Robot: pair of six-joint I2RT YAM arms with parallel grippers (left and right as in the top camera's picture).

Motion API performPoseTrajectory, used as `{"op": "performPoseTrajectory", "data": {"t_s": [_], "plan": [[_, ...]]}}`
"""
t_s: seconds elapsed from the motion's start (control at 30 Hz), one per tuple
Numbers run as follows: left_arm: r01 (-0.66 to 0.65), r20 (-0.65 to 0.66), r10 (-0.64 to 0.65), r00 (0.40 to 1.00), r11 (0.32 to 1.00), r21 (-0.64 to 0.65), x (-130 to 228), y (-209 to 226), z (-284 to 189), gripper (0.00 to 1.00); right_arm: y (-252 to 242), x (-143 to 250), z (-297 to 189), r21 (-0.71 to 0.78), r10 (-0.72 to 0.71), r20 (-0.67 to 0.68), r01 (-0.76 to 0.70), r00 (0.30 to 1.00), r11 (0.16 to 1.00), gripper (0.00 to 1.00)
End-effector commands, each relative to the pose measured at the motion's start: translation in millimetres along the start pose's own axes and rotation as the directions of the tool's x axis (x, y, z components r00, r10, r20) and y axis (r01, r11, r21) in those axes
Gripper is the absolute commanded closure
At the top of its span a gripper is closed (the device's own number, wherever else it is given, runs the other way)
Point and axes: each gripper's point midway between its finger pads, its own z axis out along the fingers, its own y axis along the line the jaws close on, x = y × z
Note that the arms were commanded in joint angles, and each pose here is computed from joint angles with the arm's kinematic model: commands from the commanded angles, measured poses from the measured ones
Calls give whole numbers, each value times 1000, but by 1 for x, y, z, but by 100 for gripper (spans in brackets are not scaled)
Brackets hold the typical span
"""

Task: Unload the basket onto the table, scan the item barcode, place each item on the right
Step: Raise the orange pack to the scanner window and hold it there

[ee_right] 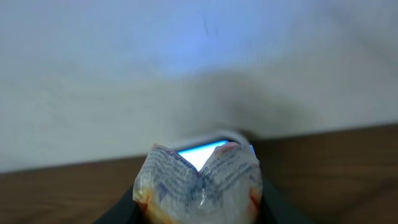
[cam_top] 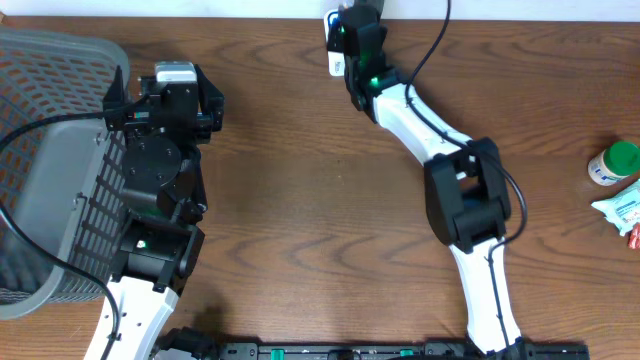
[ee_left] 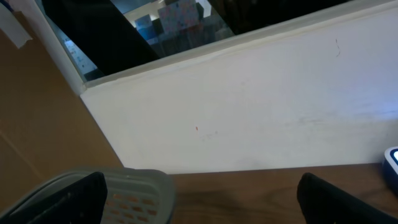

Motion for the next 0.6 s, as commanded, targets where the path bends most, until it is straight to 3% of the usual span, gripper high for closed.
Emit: {"op": "performPoseTrajectory", "data": {"t_s": [0.0,0.43,0.57], "plan": [[5,10,-5,1000,1000,-7,-5,3,0,2,-11,30,13,22,-16,-20,17,1000,1000,71],[-1,0,1,1000,1000,-4,-2,2,1,2,-21,33,22,29,-5,3,5,1000,1000,65],[-4,-6,4,1000,1000,-2,0,0,2,2,-16,17,19,35,-32,-13,32,999,999,66]]}}
